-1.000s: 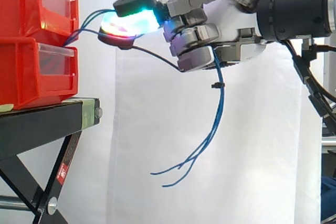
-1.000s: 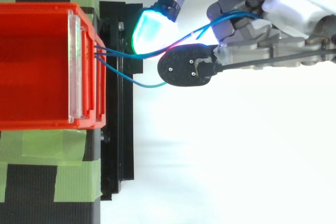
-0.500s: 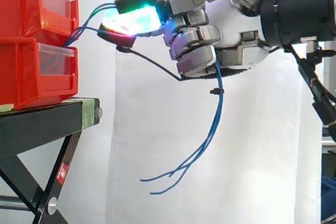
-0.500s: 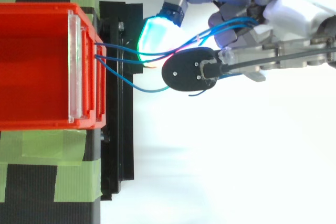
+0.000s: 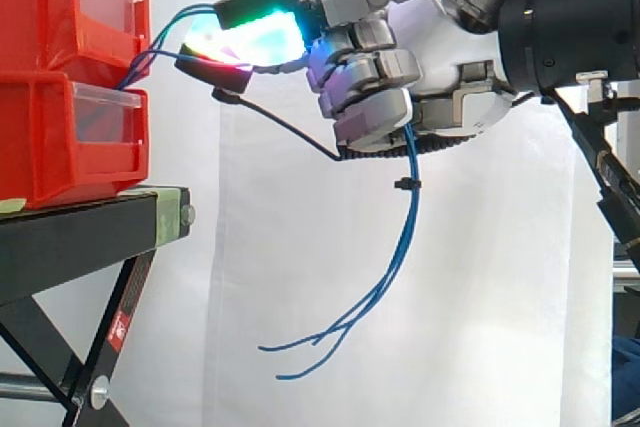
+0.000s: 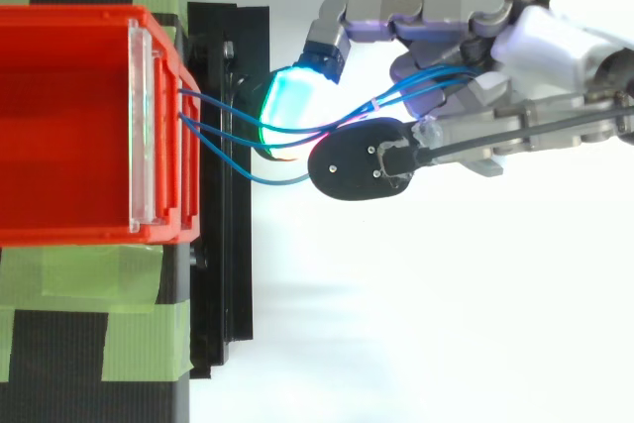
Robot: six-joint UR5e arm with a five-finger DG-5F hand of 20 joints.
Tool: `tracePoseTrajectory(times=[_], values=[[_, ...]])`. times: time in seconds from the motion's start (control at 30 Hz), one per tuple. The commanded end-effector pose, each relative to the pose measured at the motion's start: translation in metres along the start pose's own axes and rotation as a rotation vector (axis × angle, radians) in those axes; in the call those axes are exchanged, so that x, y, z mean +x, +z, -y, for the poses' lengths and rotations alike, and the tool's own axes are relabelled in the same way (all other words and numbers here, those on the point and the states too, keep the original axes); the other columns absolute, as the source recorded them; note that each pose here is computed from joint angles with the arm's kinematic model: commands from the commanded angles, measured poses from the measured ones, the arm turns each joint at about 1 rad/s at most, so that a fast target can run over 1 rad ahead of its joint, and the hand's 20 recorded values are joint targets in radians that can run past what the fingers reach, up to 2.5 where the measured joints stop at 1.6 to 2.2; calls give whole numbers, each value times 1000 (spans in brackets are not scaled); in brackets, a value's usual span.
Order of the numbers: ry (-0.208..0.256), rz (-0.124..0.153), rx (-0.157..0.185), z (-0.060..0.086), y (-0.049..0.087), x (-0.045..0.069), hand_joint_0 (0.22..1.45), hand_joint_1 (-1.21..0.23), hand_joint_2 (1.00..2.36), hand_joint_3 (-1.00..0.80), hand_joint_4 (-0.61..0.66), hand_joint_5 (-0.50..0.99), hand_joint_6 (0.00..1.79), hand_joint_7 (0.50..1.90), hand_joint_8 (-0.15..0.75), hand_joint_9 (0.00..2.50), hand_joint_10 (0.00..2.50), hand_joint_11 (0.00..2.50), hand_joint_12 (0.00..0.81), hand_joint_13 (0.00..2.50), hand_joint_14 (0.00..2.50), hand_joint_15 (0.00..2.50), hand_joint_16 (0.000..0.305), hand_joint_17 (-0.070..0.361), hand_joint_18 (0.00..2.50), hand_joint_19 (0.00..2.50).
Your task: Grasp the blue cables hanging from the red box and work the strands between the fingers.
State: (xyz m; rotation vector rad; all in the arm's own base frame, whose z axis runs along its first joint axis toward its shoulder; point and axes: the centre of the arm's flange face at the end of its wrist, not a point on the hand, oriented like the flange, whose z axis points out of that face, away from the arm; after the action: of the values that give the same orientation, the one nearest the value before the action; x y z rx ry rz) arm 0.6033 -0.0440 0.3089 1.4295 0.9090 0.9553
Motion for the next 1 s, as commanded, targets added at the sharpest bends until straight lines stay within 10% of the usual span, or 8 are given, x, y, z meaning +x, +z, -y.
tracePoseTrajectory(times=[0.0, 0.13, 0.23, 0.3, 0.37, 0.97], values=[[0, -1, 0, 0, 0, 0, 1184, -643, 1010, 165, 152, 564, 9, 1414, 362, 816, 2500, 2295, 407, 1005, 2500, 1461, 58, 131, 1396, 1483], [0, 1, 0, 0, 0, 0, 1280, -633, 1010, 274, 111, 638, 3, 1523, 362, 816, 2500, 2295, 407, 1005, 2500, 1461, 58, 131, 1396, 1483], [0, -2, 0, 0, 0, 1, 1080, -682, 1063, 200, 144, 622, 2, 1510, 362, 816, 2500, 2295, 407, 1005, 2500, 1461, 58, 131, 1396, 1483], [0, -2, 0, 0, 0, 1, 883, -705, 1158, -29, 224, 539, 4, 1405, 362, 816, 2500, 2295, 407, 1005, 2500, 1461, 58, 131, 1396, 1483], [1, -1, -1, 0, 0, 0, 881, -699, 1001, -85, 241, 504, 2, 1408, 362, 816, 2500, 2295, 407, 1005, 2500, 1461, 58, 131, 1396, 1483], [0, -4, 0, 0, -1, 2, 728, -653, 1011, -663, 206, 427, 2, 1467, 362, 816, 2500, 2295, 407, 1005, 2500, 1461, 58, 131, 1396, 1483]])
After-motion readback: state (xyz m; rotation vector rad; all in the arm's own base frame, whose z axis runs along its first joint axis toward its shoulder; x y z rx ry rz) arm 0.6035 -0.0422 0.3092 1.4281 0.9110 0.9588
